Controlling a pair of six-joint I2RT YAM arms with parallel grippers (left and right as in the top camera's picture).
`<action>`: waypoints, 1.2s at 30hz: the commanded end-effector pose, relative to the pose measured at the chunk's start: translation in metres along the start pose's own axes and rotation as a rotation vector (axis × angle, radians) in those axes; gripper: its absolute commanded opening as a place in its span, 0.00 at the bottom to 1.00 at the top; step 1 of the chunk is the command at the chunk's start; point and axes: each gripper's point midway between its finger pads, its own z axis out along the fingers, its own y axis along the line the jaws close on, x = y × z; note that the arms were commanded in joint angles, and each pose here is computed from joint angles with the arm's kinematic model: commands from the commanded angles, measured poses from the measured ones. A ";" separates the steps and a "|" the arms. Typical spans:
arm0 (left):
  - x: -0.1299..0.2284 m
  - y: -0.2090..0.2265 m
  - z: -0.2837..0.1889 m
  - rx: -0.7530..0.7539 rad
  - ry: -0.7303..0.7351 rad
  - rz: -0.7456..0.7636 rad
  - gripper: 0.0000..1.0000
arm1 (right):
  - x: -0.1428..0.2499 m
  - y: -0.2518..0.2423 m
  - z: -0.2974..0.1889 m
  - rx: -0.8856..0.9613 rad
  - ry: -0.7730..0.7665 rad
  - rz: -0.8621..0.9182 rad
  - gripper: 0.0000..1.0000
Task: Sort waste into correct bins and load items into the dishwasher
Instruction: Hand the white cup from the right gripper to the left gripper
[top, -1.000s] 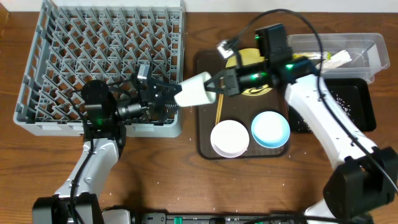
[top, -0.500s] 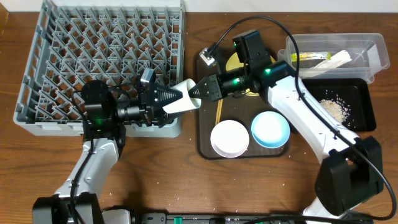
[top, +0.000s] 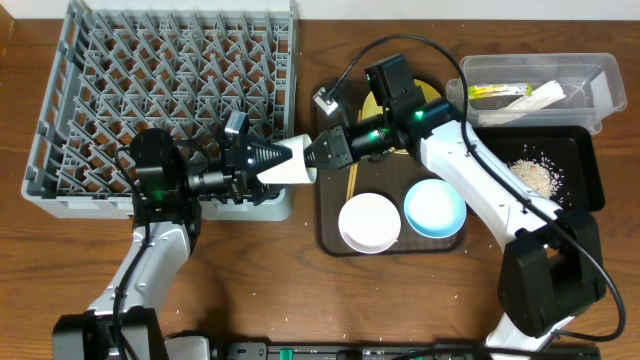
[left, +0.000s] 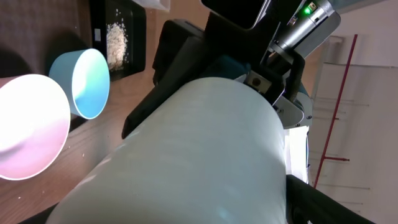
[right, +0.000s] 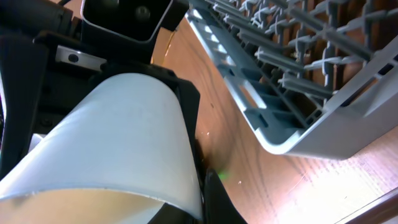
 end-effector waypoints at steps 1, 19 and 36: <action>-0.004 -0.009 0.002 0.002 -0.023 0.054 0.80 | 0.016 -0.022 0.019 0.063 0.056 0.008 0.01; -0.006 -0.009 0.002 0.001 -0.034 0.060 0.84 | 0.021 -0.028 0.004 0.048 0.065 0.011 0.01; 0.006 -0.009 0.002 0.005 0.035 0.100 0.73 | 0.017 -0.031 -0.006 0.038 0.049 -0.075 0.01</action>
